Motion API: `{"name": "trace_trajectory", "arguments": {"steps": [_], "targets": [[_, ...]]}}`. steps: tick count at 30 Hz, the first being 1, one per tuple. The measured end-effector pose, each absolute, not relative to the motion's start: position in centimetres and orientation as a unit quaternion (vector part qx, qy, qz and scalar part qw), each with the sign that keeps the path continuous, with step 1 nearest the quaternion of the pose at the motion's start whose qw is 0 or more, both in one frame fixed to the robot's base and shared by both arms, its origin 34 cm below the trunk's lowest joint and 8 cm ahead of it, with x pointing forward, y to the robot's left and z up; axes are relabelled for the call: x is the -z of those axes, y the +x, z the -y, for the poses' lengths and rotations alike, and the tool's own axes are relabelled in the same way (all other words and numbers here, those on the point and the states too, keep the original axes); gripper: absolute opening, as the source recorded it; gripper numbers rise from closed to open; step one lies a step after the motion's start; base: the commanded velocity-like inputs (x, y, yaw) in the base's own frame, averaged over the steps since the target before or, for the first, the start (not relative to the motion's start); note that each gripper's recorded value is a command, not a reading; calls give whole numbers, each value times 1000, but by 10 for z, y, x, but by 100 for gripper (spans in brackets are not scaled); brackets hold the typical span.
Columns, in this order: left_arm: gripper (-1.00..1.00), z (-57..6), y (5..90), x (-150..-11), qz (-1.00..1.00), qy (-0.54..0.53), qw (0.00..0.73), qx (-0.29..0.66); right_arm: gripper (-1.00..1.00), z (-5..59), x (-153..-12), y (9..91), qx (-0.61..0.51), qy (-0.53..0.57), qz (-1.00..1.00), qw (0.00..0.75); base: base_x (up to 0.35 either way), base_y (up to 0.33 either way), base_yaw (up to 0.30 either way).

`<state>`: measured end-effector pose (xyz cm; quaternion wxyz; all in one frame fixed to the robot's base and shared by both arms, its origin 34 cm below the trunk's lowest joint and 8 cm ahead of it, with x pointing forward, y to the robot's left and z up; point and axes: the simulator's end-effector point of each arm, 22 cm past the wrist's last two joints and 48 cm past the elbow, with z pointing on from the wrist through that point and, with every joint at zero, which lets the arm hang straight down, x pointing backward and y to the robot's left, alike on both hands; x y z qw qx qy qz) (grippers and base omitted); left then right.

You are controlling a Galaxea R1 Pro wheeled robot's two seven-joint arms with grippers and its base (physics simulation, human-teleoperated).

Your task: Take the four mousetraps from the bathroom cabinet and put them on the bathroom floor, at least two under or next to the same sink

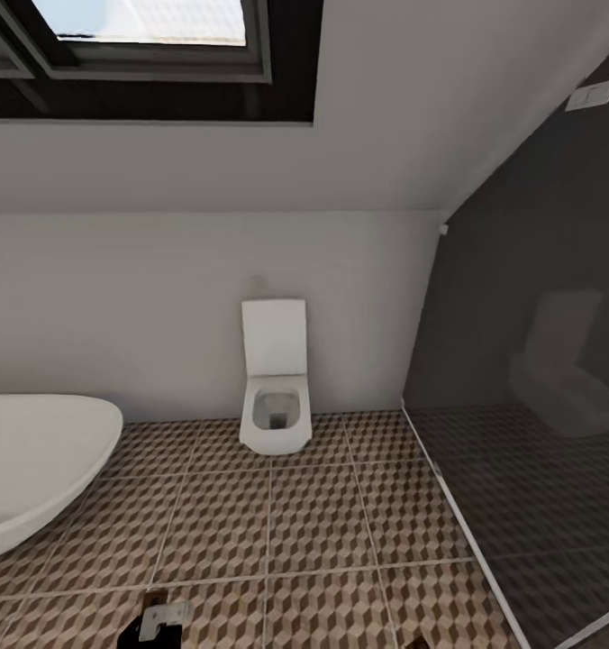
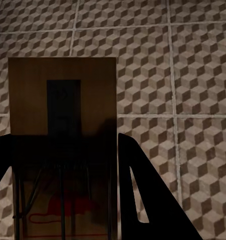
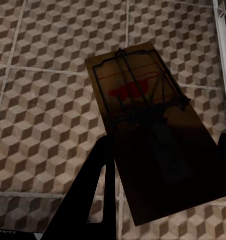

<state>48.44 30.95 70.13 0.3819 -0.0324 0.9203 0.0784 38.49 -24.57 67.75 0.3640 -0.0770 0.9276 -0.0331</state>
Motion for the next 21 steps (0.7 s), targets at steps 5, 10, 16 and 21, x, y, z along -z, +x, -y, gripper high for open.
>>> {"name": "trace_trajectory", "arguments": {"steps": [5, 10, 16, 21], "targets": [[-100, -309, 484, -701, -920, -32, 382, -78, -100, 246, -677, 385, 33, -79, -928, 364, 17, 0, 0], [-100, -309, 484, -701, -920, -32, 382, -78, -100, 247, -677, 383, 33, -80, -928, 362, 0, 0, 0], [-100, -309, 484, -701, -920, -32, 382, -78, -100, 247, -676, 383, 33, -79, -928, 362, 0, 0, 0], [-100, -309, 484, -701, -920, -33, 382, -78, -100, 247, -676, 383, 33, -79, -928, 362, 0, 0, 0]]}}
